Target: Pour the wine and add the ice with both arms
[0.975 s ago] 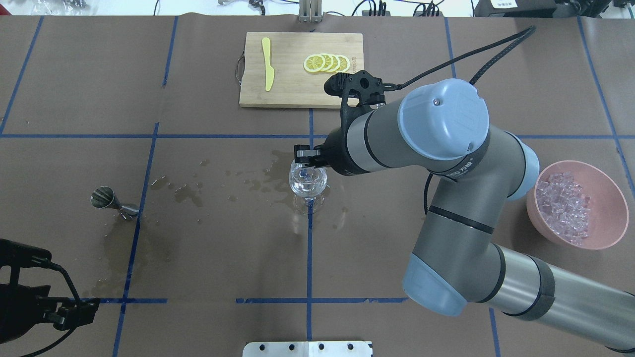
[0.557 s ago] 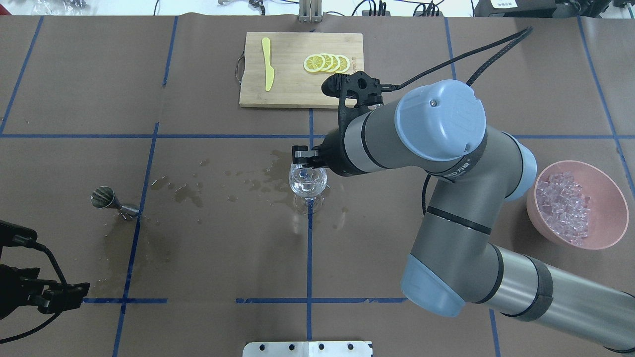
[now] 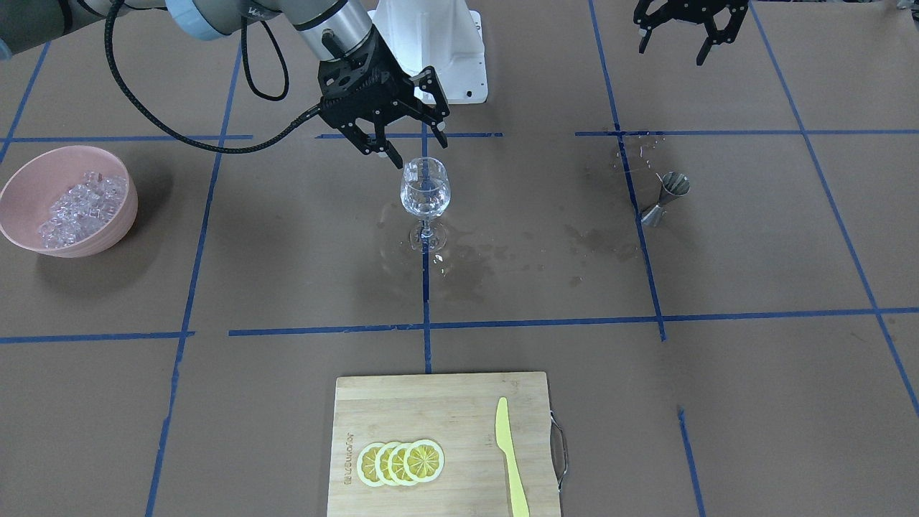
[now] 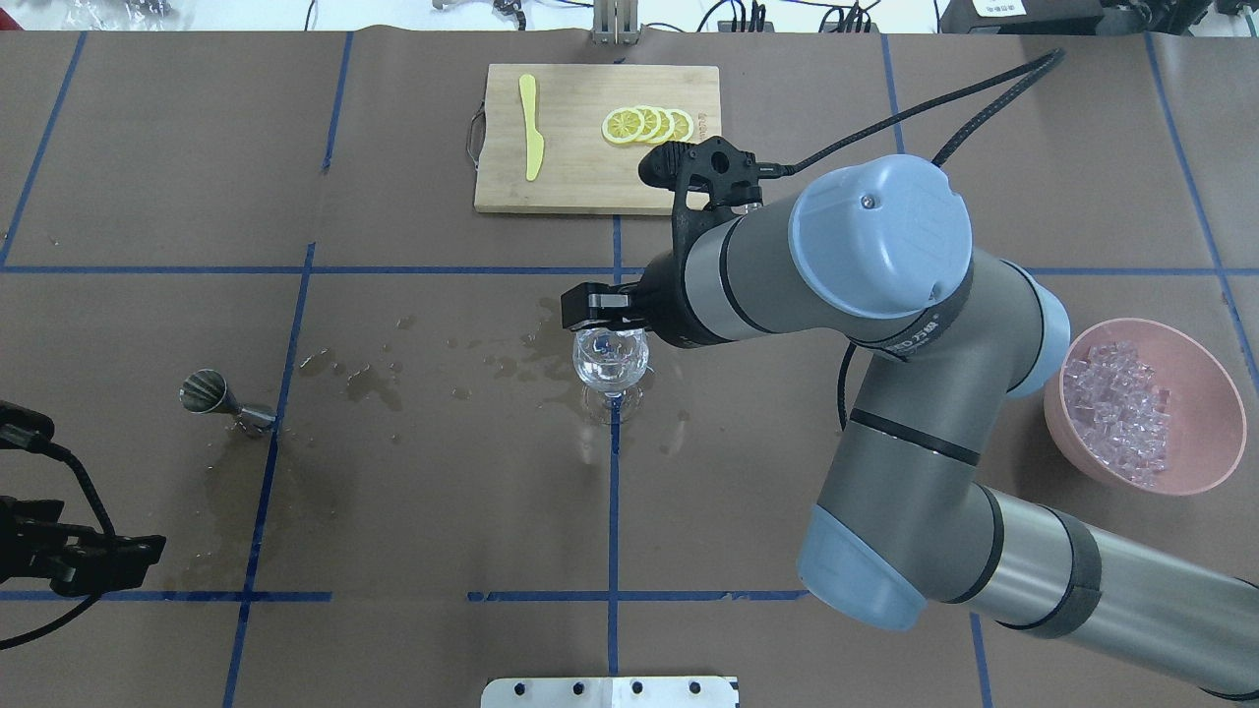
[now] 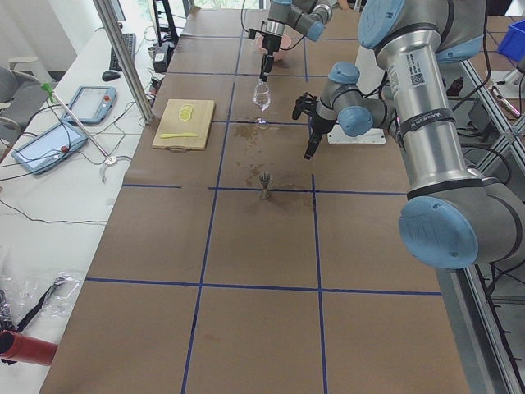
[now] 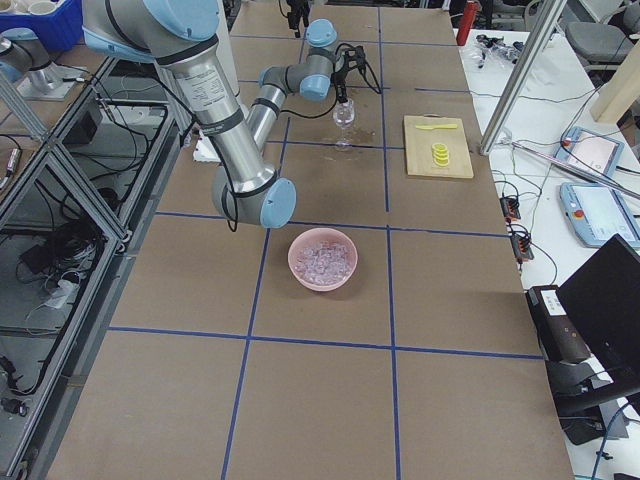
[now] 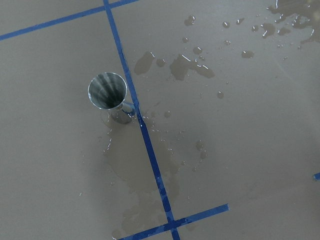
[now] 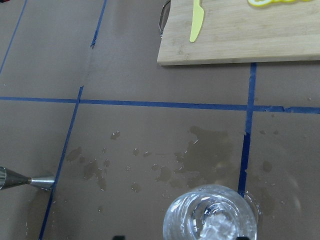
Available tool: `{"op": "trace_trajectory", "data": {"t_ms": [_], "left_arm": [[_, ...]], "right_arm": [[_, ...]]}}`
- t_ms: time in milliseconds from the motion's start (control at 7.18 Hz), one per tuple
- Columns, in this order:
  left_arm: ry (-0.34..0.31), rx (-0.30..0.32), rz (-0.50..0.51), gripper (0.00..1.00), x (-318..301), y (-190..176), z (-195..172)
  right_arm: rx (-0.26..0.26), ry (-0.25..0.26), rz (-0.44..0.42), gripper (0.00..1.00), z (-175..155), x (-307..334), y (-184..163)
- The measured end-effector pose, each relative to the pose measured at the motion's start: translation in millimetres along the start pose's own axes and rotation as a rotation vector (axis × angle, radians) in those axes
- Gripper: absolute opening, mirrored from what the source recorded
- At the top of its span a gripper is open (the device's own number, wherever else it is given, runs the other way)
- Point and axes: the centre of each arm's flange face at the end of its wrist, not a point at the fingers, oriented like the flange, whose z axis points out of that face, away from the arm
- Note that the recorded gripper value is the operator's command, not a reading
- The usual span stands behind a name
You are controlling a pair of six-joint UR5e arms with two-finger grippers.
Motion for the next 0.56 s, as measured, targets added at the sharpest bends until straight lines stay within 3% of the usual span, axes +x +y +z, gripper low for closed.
{"op": "trace_trajectory", "data": {"t_ms": [557], "left_arm": [[0.009, 0.012, -0.003, 1.00, -5.3, -7.6, -10.3]], "right_arm": [[0.007, 0.003, 0.015, 1.00, -18.2, -3.7, -6.9]]}}
